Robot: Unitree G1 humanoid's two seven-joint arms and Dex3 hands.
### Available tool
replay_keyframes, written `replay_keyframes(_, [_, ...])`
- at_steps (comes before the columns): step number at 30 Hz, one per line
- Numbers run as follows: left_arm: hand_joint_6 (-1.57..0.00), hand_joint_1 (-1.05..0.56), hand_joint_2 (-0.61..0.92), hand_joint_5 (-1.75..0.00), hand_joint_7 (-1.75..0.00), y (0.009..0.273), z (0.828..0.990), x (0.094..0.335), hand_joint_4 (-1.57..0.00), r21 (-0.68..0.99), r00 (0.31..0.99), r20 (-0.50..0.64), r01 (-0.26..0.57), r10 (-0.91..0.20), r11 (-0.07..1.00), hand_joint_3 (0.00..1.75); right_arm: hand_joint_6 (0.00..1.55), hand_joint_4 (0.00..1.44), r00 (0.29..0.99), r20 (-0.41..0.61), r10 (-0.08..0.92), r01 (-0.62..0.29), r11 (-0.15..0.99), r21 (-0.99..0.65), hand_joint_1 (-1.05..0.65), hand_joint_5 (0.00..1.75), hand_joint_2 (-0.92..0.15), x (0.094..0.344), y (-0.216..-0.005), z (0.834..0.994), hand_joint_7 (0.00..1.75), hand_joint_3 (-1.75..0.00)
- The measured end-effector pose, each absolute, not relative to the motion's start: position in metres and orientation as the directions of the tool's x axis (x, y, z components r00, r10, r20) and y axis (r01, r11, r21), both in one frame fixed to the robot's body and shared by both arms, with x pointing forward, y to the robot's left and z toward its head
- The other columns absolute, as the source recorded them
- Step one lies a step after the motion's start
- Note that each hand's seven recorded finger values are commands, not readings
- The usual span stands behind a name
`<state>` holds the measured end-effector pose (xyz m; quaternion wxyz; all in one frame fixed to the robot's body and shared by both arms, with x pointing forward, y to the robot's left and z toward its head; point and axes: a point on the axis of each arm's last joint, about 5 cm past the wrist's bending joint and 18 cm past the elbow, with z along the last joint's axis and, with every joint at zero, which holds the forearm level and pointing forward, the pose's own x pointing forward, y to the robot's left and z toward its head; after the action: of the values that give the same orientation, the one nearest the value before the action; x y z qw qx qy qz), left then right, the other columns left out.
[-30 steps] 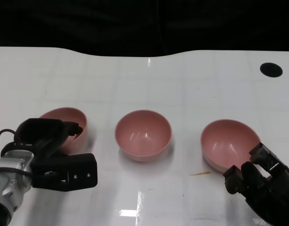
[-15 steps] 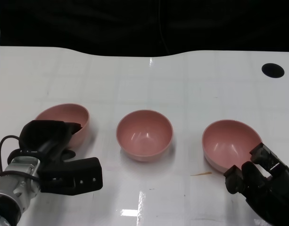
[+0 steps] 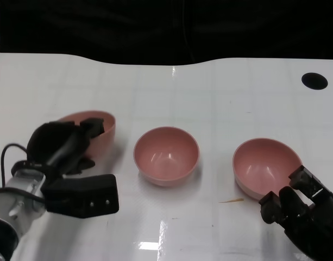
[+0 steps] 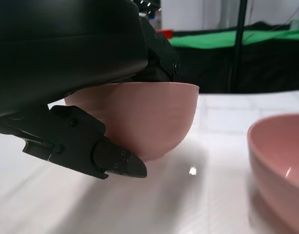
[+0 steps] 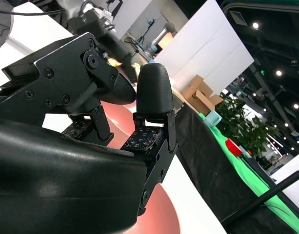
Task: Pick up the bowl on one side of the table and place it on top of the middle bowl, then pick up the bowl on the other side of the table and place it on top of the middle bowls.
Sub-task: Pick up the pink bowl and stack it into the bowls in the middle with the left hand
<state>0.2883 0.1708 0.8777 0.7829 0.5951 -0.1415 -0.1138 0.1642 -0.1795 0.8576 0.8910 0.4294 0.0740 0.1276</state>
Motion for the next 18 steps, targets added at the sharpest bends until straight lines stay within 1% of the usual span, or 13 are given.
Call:
replay_keyframes(4, [-0.49,-0.09,0.9,-1.75,-1.72,0.167,0.898,0.293,-0.67,0.968,0.895,0.155,-0.053,-0.418,0.246,0.16,0.81,0.87,0.954,-0.02,0.298,-0.167,0.59,0.79,-0.11,1.65,-0.55,0.165,-0.18,0.856,1.42,-1.18])
replay_keyframes(6, [-0.52,-0.1,0.88,-1.75,-1.72,0.163,0.906,0.294,-0.69,0.97,0.875,0.176,-0.077,-0.451,0.23,0.12,0.81,0.88,0.953,-0.019,0.303,-0.17,0.585,0.793,-0.12,1.64,-0.57,0.165,-0.18,0.855,1.44,-1.12])
replay_keyframes(7, [-0.55,-0.1,0.88,-1.75,-1.7,0.161,0.91,0.295,-0.7,0.972,0.865,0.184,-0.09,-0.467,0.218,0.11,0.81,0.88,0.953,-0.021,0.303,-0.168,0.585,0.794,-0.12,1.64,-0.58,0.165,-0.18,0.854,1.45,-1.08])
replay_keyframes(9, [-0.63,-0.09,0.87,-1.75,-1.6,0.156,0.919,0.297,-0.72,0.973,0.846,0.201,-0.113,-0.494,0.203,0.07,0.81,0.88,0.953,-0.023,0.303,-0.167,0.586,0.793,-0.13,1.62,-0.59,0.165,-0.18,0.854,1.46,-1.05])
replay_keyframes(10, [-0.64,-0.09,0.87,-1.75,-1.59,0.154,0.924,0.298,-0.73,0.972,0.836,0.211,-0.126,-0.506,0.197,0.06,0.81,0.89,0.953,-0.024,0.303,-0.167,0.586,0.793,-0.13,1.61,-0.59,0.165,-0.18,0.854,1.46,-1.05])
replay_keyframes(14, [-0.65,-0.14,0.88,-1.75,-1.57,0.142,0.946,0.3,-0.73,0.964,0.782,0.258,-0.171,-0.567,0.203,0.05,0.82,0.9,0.953,-0.024,0.303,-0.166,0.585,0.794,-0.13,1.59,-0.57,0.165,-0.18,0.854,1.43,-1.07])
replay_keyframes(16, [-0.64,-0.14,0.88,-1.75,-1.58,0.139,0.951,0.3,-0.72,0.962,0.77,0.268,-0.181,-0.579,0.205,0.04,0.82,0.9,0.953,-0.024,0.303,-0.166,0.585,0.794,-0.12,1.59,-0.57,0.165,-0.18,0.854,1.44,-1.08])
replay_keyframes(18, [-0.62,-0.13,0.87,-1.75,-1.63,0.135,0.955,0.3,-0.71,0.965,0.762,0.257,-0.167,-0.594,0.203,0.03,0.81,0.89,0.953,-0.025,0.302,-0.165,0.588,0.792,-0.11,1.61,-0.58,0.165,-0.18,0.854,1.44,-1.09])
